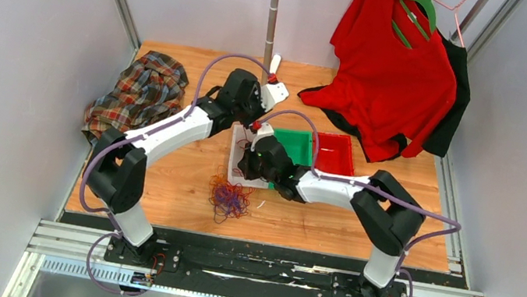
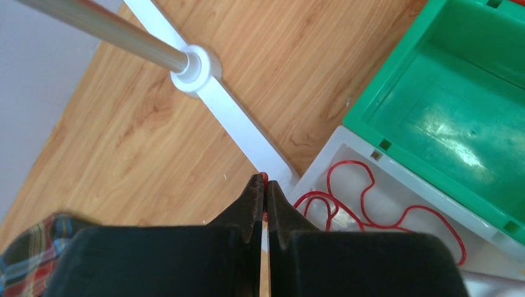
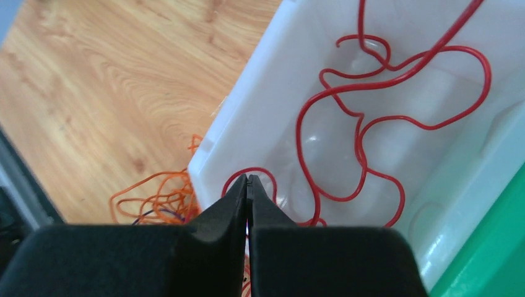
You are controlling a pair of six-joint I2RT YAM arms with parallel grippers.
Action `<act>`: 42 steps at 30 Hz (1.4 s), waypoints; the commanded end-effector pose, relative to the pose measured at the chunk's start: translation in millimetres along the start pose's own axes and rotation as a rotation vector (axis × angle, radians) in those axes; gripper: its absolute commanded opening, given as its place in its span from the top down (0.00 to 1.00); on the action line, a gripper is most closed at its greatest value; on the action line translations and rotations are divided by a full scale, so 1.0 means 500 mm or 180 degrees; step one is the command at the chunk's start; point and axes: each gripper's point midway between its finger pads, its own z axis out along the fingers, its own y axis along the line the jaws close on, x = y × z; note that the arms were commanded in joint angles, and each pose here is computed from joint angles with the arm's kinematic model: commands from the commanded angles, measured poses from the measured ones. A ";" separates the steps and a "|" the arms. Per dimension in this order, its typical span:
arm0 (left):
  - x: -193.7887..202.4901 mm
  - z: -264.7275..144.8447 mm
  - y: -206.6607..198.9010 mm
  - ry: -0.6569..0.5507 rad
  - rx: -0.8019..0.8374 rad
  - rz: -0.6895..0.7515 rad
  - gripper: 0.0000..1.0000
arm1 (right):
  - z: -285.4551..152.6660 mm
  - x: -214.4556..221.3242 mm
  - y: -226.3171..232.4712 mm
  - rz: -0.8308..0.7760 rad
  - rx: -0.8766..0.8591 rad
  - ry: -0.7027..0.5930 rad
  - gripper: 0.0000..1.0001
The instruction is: Untangle the cables
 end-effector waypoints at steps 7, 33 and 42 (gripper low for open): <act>-0.031 -0.063 -0.029 -0.0078 0.0293 -0.0479 1.00 | 0.036 0.050 -0.096 -0.0327 0.0886 0.0194 0.99; 0.111 0.009 -0.125 0.0336 0.0470 -0.0953 1.00 | -0.236 -0.150 -0.071 0.0209 0.0708 -0.1713 0.85; 0.126 0.063 -0.099 0.0395 0.0219 -0.0521 0.97 | -0.285 -0.120 -0.113 0.0102 0.0907 -0.1618 0.78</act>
